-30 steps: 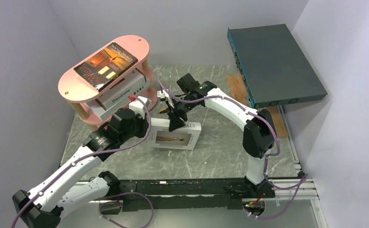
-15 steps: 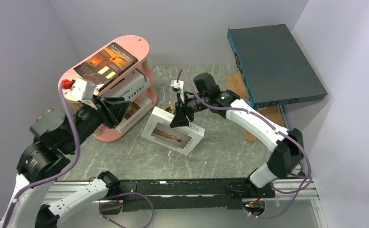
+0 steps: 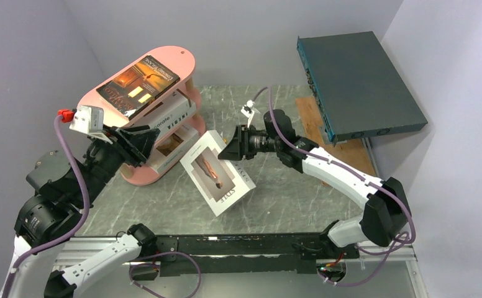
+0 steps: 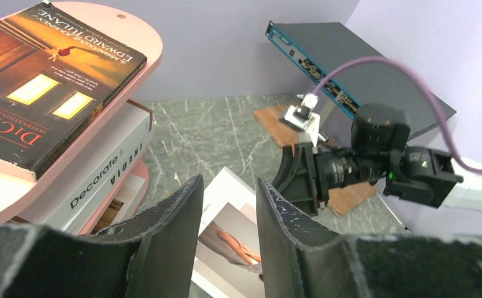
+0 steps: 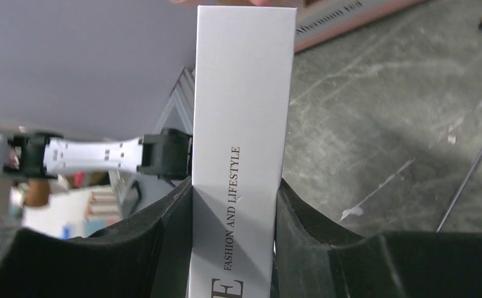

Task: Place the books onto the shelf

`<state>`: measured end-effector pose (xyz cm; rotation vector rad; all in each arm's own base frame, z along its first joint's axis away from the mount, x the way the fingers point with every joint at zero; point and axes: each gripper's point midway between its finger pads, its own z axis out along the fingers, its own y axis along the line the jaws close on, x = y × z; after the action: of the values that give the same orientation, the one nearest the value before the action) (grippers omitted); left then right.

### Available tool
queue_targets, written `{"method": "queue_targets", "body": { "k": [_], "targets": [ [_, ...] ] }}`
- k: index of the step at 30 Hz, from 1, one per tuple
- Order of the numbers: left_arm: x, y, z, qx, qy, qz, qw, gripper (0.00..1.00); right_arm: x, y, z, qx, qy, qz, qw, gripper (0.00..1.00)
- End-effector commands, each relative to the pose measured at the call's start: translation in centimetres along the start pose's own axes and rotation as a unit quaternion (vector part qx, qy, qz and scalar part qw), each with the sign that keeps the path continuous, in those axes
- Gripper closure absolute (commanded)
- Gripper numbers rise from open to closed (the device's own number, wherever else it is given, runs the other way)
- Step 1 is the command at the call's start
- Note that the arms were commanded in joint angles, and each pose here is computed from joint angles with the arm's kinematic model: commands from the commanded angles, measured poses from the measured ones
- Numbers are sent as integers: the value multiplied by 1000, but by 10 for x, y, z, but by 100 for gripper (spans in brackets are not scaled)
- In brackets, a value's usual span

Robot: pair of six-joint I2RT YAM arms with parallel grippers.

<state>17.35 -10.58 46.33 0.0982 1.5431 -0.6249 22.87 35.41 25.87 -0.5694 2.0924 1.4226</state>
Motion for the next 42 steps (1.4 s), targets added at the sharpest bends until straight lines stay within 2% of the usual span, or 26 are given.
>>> {"method": "queue_targets", "body": {
  "k": [1, 5, 11, 15, 20, 42],
  "targets": [
    [-13, 6, 2, -25, -32, -23, 999, 57, -23, 4, 9, -2, -108, 128, 986, 100],
    [-13, 4, 3, -17, -37, -30, 999, 55, -16, -8, 20, -17, -141, 194, 971, 100],
    [-11, 3, 5, -17, -28, -30, 999, 55, -24, -15, 35, -29, -188, 242, 951, 100],
    [-15, 5, 2, -22, -34, -31, 999, 55, -26, -30, 47, -23, -198, 305, 931, 100],
    [-24, 6, -7, -21, -57, -36, 998, 54, -29, -35, 65, -40, -188, 344, 919, 100],
    [-24, 7, -10, -24, -50, -30, 998, 54, -36, -49, 101, -82, -179, 368, 909, 100]
  ]
}}
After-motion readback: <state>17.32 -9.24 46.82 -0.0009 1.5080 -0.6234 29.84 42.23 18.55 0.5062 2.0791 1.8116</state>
